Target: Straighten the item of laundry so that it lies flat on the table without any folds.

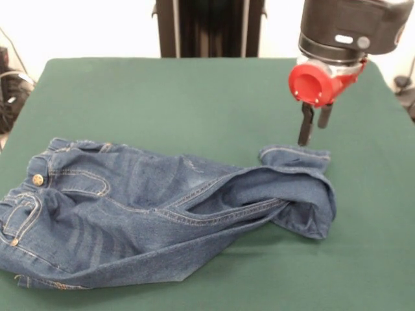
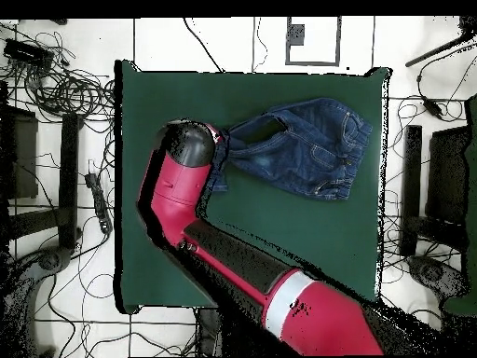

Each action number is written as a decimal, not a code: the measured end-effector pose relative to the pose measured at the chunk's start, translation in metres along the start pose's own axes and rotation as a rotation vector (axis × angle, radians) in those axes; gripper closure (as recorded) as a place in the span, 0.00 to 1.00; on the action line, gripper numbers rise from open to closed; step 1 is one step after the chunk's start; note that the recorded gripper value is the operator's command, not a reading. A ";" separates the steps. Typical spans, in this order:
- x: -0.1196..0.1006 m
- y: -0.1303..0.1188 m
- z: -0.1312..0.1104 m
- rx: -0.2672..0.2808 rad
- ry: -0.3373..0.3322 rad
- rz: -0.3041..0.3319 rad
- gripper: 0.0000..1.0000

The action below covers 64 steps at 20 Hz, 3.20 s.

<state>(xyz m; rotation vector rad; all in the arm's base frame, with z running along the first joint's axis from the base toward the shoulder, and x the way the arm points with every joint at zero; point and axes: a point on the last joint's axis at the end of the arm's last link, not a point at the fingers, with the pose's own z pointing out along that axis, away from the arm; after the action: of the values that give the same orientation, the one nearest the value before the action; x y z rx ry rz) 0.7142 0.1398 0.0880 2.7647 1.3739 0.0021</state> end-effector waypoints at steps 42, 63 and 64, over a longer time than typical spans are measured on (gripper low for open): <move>0.007 -0.010 0.087 0.017 0.016 -0.099 1.00; -0.018 0.014 0.013 0.173 0.063 0.097 1.00; -0.024 0.018 0.003 0.187 0.066 0.118 1.00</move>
<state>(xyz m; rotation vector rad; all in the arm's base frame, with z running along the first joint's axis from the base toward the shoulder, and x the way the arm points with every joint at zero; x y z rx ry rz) 0.7143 0.1098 0.0861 3.0222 1.2841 -0.0323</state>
